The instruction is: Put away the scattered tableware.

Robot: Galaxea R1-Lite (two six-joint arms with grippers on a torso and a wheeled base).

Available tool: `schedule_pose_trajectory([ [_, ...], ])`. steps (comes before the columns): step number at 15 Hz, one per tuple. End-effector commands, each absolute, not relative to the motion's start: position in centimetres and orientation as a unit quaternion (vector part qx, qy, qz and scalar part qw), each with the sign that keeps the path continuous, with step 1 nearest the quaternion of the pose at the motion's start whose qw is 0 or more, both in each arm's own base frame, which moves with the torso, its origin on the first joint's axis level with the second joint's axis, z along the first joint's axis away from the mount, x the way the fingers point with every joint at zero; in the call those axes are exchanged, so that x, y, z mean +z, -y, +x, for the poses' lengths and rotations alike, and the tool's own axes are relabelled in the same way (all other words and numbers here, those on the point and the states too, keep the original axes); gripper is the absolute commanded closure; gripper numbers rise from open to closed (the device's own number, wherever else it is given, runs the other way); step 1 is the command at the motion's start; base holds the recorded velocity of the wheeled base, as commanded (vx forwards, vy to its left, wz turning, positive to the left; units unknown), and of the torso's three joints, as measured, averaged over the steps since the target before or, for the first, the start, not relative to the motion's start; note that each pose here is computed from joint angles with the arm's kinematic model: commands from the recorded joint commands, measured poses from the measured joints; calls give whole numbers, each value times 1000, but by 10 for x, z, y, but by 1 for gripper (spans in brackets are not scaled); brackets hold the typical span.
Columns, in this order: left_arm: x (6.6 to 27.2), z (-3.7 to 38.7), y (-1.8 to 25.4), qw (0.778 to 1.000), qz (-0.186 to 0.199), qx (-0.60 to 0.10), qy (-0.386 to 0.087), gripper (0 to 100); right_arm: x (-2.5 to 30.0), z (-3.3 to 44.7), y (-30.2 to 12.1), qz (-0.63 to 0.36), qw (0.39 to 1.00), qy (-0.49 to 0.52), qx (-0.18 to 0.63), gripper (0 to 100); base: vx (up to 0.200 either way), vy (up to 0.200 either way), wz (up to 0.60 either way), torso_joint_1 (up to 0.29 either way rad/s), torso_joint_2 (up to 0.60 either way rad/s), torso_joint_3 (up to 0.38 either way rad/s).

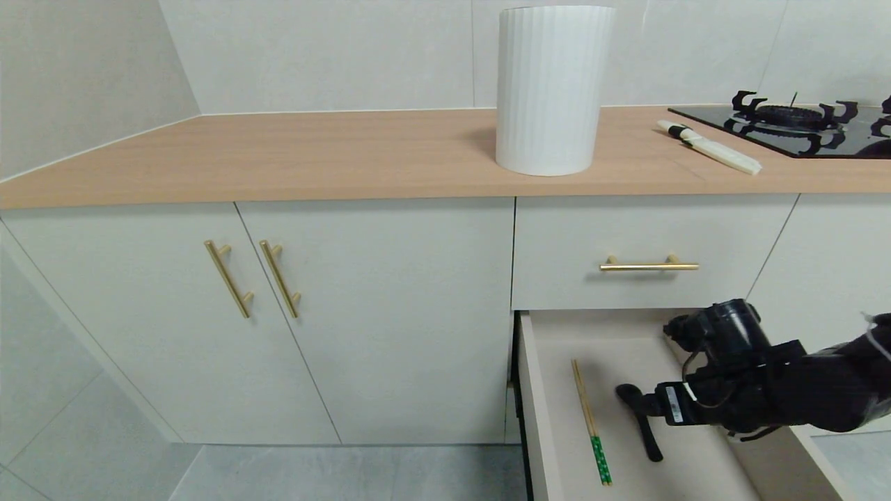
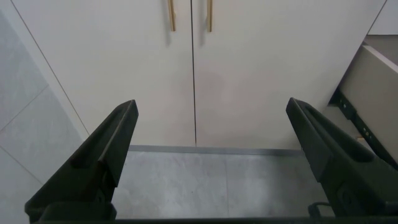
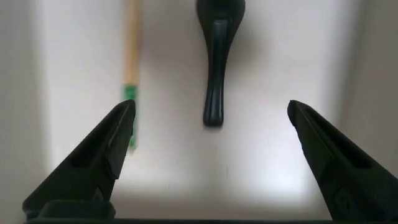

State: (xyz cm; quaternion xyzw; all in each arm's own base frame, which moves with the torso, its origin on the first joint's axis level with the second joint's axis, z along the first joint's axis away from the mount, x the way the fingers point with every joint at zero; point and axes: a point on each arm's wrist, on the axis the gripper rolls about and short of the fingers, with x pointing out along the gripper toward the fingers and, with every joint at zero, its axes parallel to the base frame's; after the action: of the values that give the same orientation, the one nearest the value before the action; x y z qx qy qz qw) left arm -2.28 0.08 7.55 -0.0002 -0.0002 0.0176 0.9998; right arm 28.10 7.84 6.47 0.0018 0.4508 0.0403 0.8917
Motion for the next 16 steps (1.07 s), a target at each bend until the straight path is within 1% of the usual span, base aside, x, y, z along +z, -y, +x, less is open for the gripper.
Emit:
schedule_pose_trajectory([
  [1,75,-23,-1,1000,2,17,0,0,122,243,-74,10,912,-406,57,0,0,0,0,0,0,0],
  [8,75,-23,-1,1000,-2,18,0,0,158,188,-71,-3,914,-395,94,0,0,0,0,0,0,0],
  [12,75,-23,-1,1000,-2,18,0,0,164,176,-73,-11,912,-395,109,0,0,0,0,0,0,0],
  [16,75,-23,-1,1000,-2,18,0,0,162,172,-74,-24,905,-409,115,0,-200,0,0,5,1,5],
])
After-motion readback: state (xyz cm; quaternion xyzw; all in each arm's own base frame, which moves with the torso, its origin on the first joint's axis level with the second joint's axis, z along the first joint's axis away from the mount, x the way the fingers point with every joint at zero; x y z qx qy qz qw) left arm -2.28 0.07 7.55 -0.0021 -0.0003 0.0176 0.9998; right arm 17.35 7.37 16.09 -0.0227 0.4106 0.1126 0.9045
